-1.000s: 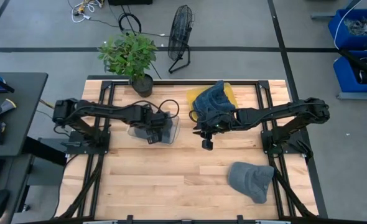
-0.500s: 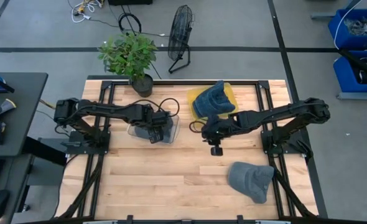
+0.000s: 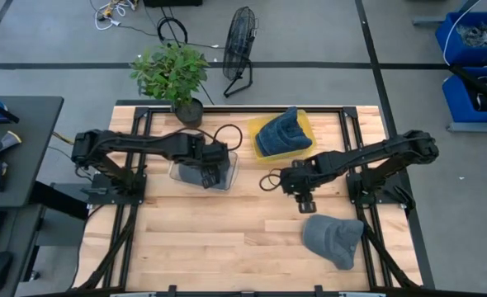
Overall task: Pick & Place hat
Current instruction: Put the gray cap into the transparent bin
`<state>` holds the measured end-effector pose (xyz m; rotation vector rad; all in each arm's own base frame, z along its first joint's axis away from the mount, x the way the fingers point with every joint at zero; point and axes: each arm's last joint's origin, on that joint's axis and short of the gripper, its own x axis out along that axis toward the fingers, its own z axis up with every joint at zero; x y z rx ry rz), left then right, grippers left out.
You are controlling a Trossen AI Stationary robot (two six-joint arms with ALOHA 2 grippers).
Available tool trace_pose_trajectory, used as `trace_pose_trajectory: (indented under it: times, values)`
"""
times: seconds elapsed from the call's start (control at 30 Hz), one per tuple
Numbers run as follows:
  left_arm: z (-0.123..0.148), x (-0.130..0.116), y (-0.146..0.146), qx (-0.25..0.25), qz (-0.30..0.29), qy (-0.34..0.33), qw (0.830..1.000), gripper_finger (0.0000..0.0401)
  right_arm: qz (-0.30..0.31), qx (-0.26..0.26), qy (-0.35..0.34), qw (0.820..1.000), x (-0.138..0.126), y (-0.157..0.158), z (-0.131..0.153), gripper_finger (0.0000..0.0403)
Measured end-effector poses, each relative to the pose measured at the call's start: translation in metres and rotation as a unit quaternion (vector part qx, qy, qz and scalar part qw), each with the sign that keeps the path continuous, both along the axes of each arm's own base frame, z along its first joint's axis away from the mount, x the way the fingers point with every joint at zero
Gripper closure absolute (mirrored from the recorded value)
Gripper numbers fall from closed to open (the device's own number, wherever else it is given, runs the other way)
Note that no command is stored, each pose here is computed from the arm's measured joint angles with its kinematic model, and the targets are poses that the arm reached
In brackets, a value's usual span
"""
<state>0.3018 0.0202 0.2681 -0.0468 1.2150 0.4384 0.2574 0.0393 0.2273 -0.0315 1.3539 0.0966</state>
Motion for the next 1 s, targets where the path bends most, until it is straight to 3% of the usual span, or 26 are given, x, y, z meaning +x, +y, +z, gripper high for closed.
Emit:
trace_pose_trajectory:
  times: [0.1, 0.23, 0.3, 0.37, 0.43, 0.53, 0.6, 0.7, 0.9, 1.0]
  values:
    - [0.014, 0.005, -0.001, 0.011, -0.024, -0.019, 0.999, 0.0236, 0.009, -0.009, 0.060, 0.998, -0.013, 0.006, -0.002, 0.0214]
    - [0.020, 0.007, -0.001, 0.023, -0.034, -0.030, 0.999, 0.0236, 0.015, -0.019, 0.085, 0.996, -0.019, 0.010, -0.002, 0.0213]
    - [0.026, 0.010, 0.001, 0.036, -0.063, -0.037, 0.997, 0.0236, 0.145, -0.067, 0.024, 0.987, -0.010, 0.011, -0.006, 0.0213]
    - [0.032, 0.015, 0.002, 0.047, -0.084, -0.055, 0.994, 0.0236, 0.280, -0.130, -0.050, 0.950, 0.004, 0.012, -0.007, 0.0213]
    - [0.037, 0.017, 0.002, 0.049, -0.088, -0.069, 0.993, 0.0236, 0.376, -0.169, -0.103, 0.905, 0.014, 0.013, -0.005, 0.0213]
    - [0.047, 0.021, 0.002, 0.061, -0.105, -0.091, 0.988, 0.0236, 0.453, -0.209, -0.173, 0.849, 0.026, 0.017, 0.002, 0.0213]
    - [0.051, 0.022, 0.002, 0.071, -0.125, -0.094, 0.985, 0.0236, 0.468, -0.227, -0.205, 0.829, 0.032, 0.018, 0.006, 0.0213]
    - [0.064, 0.028, 0.004, 0.092, -0.146, -0.129, 0.977, 0.0236, 0.465, -0.241, -0.238, 0.818, 0.038, 0.019, 0.010, 0.0213]
    - [0.085, 0.037, 0.012, 0.105, -0.111, -0.214, 0.965, 0.0236, 0.463, -0.243, -0.243, 0.817, 0.038, 0.019, 0.011, 0.0213]
    - [0.086, 0.038, 0.015, 0.107, -0.106, -0.222, 0.963, 0.0236, 0.464, -0.243, -0.241, 0.817, 0.038, 0.019, 0.011, 0.0213]
